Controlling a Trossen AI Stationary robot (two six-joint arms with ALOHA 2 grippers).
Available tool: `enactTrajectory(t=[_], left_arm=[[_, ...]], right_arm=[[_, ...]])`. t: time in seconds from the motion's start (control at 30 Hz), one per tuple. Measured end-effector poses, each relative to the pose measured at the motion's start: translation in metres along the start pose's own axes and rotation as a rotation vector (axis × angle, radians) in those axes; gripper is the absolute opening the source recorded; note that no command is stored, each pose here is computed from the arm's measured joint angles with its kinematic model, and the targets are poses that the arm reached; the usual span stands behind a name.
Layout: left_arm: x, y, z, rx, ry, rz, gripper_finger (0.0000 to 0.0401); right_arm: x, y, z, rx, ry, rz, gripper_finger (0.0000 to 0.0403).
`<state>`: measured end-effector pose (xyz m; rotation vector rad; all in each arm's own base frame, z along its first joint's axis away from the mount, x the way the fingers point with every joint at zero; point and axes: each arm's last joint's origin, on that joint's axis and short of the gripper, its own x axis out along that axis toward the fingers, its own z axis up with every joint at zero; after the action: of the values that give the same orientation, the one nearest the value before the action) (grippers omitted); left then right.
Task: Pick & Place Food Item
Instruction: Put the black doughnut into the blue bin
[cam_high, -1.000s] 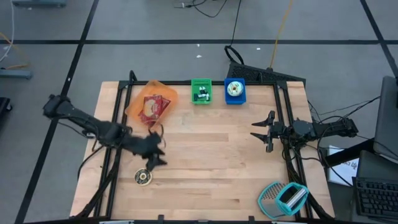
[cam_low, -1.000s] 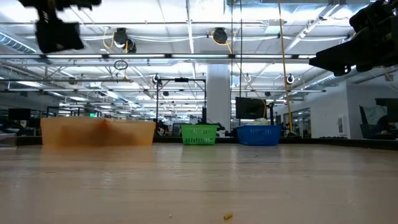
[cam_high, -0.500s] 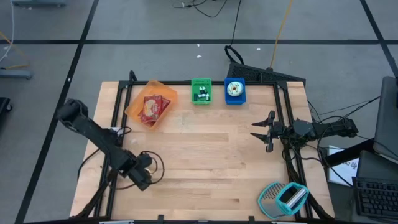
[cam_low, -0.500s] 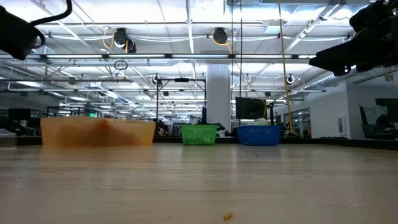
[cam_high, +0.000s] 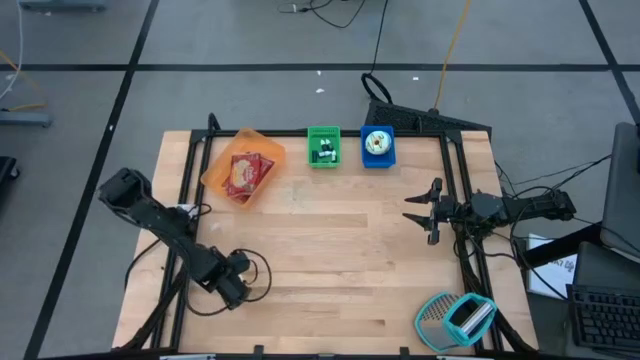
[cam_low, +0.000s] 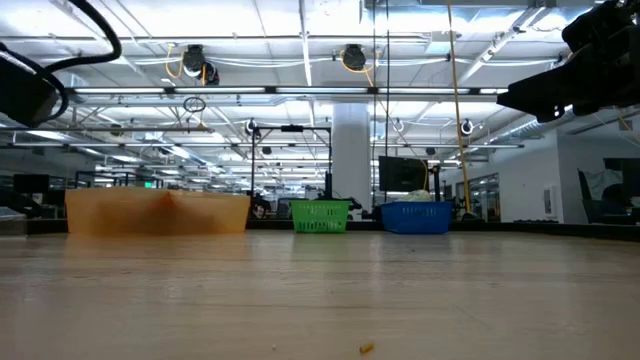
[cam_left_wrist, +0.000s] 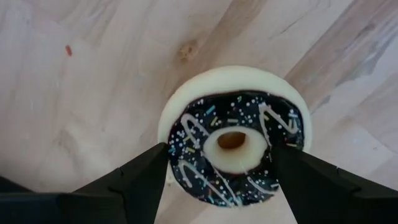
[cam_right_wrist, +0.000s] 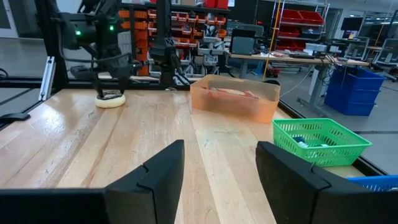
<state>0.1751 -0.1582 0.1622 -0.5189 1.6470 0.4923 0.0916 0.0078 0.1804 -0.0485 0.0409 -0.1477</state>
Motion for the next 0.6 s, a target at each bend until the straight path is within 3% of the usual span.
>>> enactTrajectory(t=[0.43, 0.6], left_arm=[[0.007, -0.004, 0.013, 0.076, -0.054, 0.002, 0.0285], [0.004, 0.001, 0.011, 0.052, 0.048, 0.002, 0.0285]], right_arm=[[0.000, 0.000, 0.000, 0.000, 0.000, 0.000, 0.0187], [0.000, 0.000, 0.000, 0.000, 0.000, 0.000, 0.0187]])
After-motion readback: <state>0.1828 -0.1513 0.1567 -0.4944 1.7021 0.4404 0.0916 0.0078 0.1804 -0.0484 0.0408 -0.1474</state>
